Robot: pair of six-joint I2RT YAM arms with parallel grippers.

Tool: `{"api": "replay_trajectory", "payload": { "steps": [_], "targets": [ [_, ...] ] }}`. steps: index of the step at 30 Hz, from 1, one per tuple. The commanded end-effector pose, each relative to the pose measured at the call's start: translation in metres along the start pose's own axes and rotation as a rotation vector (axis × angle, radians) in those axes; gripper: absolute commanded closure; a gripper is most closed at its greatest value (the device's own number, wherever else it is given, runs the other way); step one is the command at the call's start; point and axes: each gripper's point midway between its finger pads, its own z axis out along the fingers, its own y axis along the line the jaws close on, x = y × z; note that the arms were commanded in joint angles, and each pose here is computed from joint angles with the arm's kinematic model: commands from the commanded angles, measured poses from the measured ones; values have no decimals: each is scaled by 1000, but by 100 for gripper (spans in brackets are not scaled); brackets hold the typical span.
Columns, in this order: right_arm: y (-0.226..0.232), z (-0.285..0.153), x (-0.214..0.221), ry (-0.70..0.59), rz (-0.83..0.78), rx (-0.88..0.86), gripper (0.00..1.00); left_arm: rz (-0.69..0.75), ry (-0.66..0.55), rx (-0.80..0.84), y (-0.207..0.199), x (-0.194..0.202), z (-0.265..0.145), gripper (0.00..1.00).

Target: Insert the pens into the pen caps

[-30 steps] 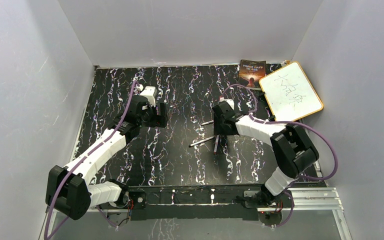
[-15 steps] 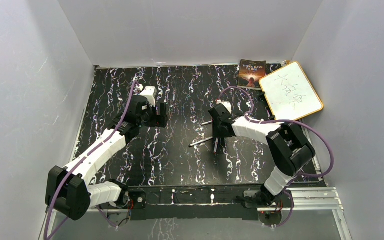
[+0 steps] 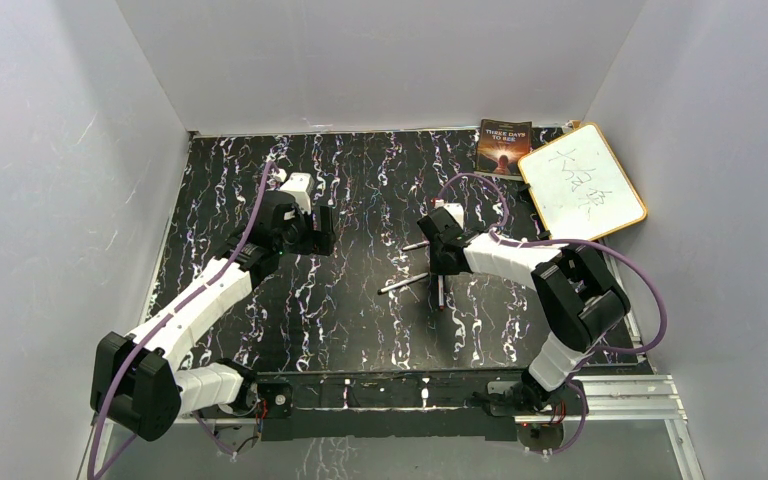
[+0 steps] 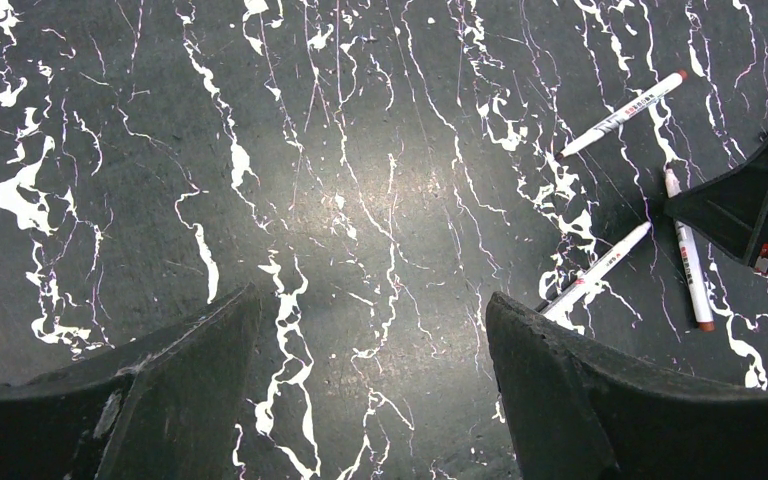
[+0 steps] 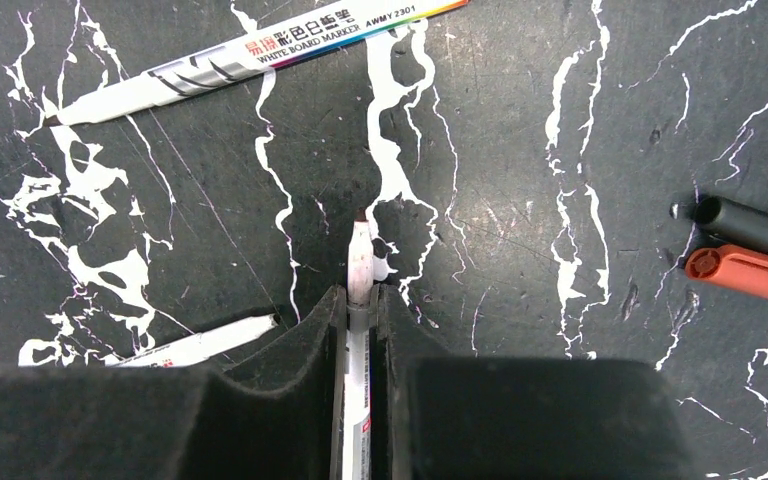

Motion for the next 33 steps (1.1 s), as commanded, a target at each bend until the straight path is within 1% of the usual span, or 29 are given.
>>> {"api": "replay_trajectory", "payload": {
  "steps": [1, 5, 8, 11, 13, 14, 16, 18, 19, 20, 23, 26, 30, 33],
  "targets": [
    [2, 0, -1, -12, 25, -2, 100, 11, -21, 1, -2, -5, -9, 18],
    [6, -6, -11, -42, 42, -17, 100, 4, -24, 6, -3, -6, -10, 18],
    [9, -19, -26, -87, 64, -35, 100, -17, -27, 63, -15, -12, -13, 18],
    [14, -38, -47, -156, 89, -79, 100, -49, -50, 197, -43, -29, -25, 18],
    [21, -53, -63, -217, 104, -130, 100, -57, -91, 355, -71, -43, -39, 20],
    [24, -61, -70, -247, 106, -157, 100, -65, -113, 436, -85, -50, -48, 19],
    [32, -78, -86, -305, 115, -218, 100, -94, -146, 566, -107, -60, -61, 15],
    [41, -95, -98, -355, 117, -288, 100, -114, -173, 671, -122, -66, -70, 11],
    [47, -106, -105, -383, 119, -335, 100, -129, -164, 709, -127, -63, -71, 11],
    [54, -119, -111, -413, 121, -390, 100, -140, -187, 755, -133, -67, -75, 11],
    [78, -165, -130, -510, 115, -593, 100, -189, -198, 896, -150, -71, -85, 14],
    [94, -220, -145, -617, 122, -792, 100, -221, -204, 996, -162, -77, -96, 20],
    [98, -271, -157, -734, 164, -950, 100, -234, -253, 1015, -164, -90, -105, 24],
    [98, -290, -164, -788, 188, -1004, 100, -243, -294, 1016, -163, -97, -109, 25]
  ]
}}
